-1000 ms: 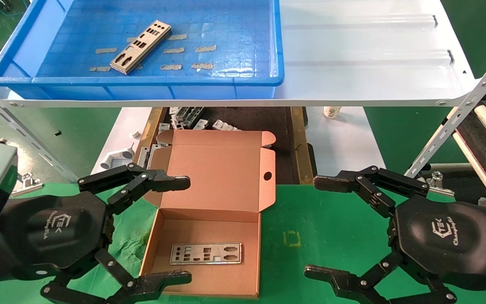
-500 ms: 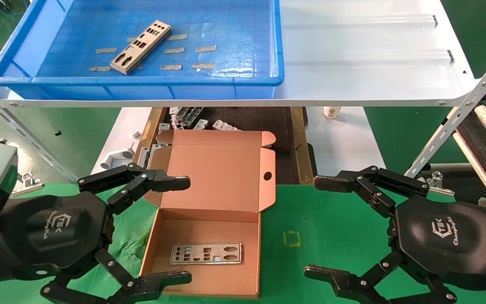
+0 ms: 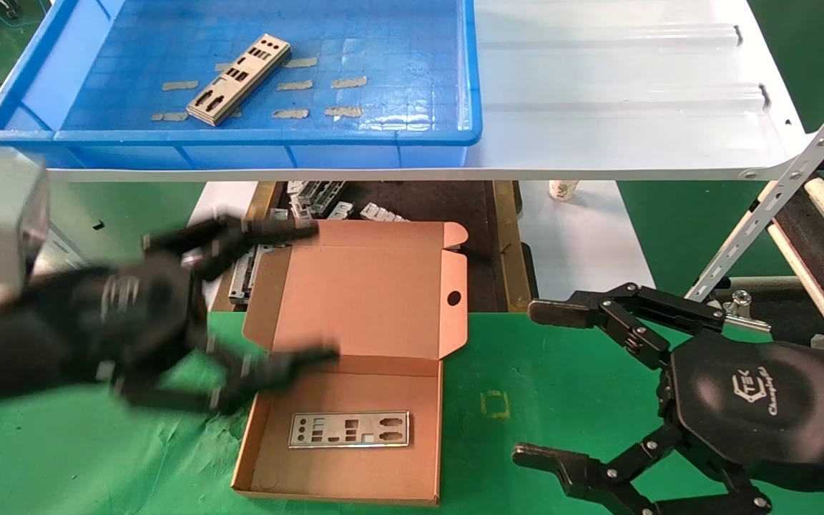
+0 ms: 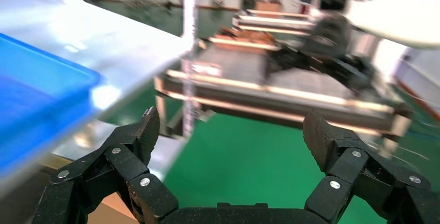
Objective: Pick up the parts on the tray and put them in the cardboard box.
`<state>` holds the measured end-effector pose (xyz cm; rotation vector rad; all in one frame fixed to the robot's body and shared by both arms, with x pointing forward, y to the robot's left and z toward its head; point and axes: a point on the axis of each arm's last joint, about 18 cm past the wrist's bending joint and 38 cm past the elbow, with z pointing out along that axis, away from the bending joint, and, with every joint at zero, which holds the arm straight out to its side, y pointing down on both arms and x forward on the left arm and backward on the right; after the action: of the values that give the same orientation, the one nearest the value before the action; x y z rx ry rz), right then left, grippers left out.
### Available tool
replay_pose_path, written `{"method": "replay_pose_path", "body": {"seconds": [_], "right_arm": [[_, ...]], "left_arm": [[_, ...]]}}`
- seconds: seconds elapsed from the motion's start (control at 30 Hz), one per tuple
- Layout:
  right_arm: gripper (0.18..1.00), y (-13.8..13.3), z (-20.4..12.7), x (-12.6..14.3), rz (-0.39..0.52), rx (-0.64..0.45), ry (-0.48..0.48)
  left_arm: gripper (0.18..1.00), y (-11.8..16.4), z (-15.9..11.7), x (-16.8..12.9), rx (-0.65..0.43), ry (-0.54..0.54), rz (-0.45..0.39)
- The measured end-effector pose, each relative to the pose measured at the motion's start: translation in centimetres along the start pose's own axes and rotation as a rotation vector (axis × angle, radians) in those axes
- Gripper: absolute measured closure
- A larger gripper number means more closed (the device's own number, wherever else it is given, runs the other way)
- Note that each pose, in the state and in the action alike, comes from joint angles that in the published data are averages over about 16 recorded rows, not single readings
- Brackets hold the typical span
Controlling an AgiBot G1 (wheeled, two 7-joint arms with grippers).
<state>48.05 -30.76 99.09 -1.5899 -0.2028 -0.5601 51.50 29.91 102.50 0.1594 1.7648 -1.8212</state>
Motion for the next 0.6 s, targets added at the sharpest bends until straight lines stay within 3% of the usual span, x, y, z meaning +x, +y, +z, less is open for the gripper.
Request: {"method": "replay_pose_path", "body": {"seconds": [0.4, 0.6], "right_arm": [[0.345, 0.0, 0.0, 0.0, 0.0, 0.0, 0.0], [0.47, 0.0, 0.0, 0.0, 0.0, 0.0, 0.0]], "left_arm": [[0.184, -2.3, 2.5, -10.6, -0.021, -0.266, 0.06], [0.184, -2.9, 2.8, -15.2, -0.087, -0.377, 0.082]]}}
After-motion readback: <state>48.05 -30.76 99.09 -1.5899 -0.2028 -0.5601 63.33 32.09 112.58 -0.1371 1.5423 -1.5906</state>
